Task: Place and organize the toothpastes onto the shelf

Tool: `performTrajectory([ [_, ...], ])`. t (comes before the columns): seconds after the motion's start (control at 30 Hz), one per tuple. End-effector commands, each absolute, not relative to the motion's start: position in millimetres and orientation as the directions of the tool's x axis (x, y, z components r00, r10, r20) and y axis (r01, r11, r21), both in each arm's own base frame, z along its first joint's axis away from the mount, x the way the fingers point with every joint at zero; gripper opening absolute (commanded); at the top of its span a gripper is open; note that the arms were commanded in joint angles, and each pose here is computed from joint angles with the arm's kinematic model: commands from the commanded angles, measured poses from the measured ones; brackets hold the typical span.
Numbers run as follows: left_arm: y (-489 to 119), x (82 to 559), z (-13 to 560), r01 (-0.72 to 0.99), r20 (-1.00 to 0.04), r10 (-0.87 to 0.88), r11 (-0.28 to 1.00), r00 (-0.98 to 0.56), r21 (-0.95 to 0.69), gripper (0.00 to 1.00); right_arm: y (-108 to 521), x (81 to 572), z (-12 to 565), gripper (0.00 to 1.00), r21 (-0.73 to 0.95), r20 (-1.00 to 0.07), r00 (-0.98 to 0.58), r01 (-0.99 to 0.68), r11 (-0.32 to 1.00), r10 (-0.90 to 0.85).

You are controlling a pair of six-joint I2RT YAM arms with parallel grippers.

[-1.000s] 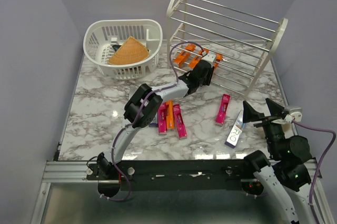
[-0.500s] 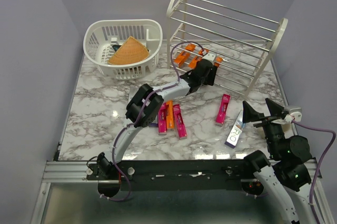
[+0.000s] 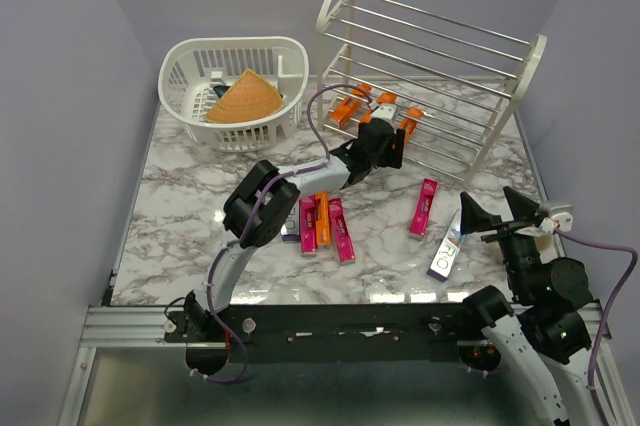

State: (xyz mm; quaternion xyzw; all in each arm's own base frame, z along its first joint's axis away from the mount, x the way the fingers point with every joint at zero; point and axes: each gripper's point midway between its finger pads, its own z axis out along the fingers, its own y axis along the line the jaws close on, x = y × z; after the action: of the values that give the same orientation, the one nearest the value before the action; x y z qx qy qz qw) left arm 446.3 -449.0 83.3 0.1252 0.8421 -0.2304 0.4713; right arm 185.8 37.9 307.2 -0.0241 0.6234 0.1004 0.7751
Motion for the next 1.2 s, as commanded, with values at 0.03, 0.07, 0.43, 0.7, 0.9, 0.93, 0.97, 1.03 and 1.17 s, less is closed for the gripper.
performTrajectory([
  [0.03, -444, 439, 134, 0.385, -0.842, -0.173, 0.830, -0.511, -0.405, 0.73, 7, 127, 348, 1.00, 0.161, -0.863, 0.445, -0.208, 0.965, 0.239],
  [0.07, -442, 437, 129, 0.374, -0.835, -0.173, 0.834, -0.522, -0.406, 0.67, 6, 127, 349, 1.00, 0.163, -0.862, 0.446, -0.207, 0.965, 0.241],
  [0.43, -452, 434, 103, 0.348, -0.786, -0.166, 0.828, -0.596, -0.439, 0.17, 6, 127, 348, 1.00, 0.162, -0.863, 0.445, -0.204, 0.965, 0.239],
  [0.7, -462, 438, 94, 0.343, -0.766, -0.161, 0.824, -0.622, -0.452, 0.11, 6, 127, 349, 1.00, 0.163, -0.862, 0.447, -0.205, 0.965, 0.241],
  [0.9, -462, 438, 84, 0.328, -0.755, -0.160, 0.830, -0.635, -0.452, 0.11, 6, 127, 348, 1.00, 0.163, -0.862, 0.446, -0.203, 0.965, 0.240],
  [0.93, -463, 438, 84, 0.328, -0.755, -0.161, 0.829, -0.636, -0.453, 0.11, 6, 127, 348, 1.00, 0.163, -0.863, 0.446, -0.203, 0.966, 0.239],
  [0.97, -464, 439, 86, 0.330, -0.757, -0.162, 0.828, -0.633, -0.453, 0.11, 6, 127, 349, 1.00, 0.163, -0.862, 0.446, -0.203, 0.965, 0.240],
  [1.03, -464, 441, 80, 0.327, -0.755, -0.155, 0.833, -0.637, -0.446, 0.11, 6, 127, 348, 1.00, 0.163, -0.862, 0.446, -0.203, 0.965, 0.240],
  [1.17, -468, 444, 78, 0.327, -0.755, -0.152, 0.834, -0.638, -0.444, 0.11, 5, 127, 348, 1.00, 0.166, -0.862, 0.446, -0.199, 0.966, 0.240],
])
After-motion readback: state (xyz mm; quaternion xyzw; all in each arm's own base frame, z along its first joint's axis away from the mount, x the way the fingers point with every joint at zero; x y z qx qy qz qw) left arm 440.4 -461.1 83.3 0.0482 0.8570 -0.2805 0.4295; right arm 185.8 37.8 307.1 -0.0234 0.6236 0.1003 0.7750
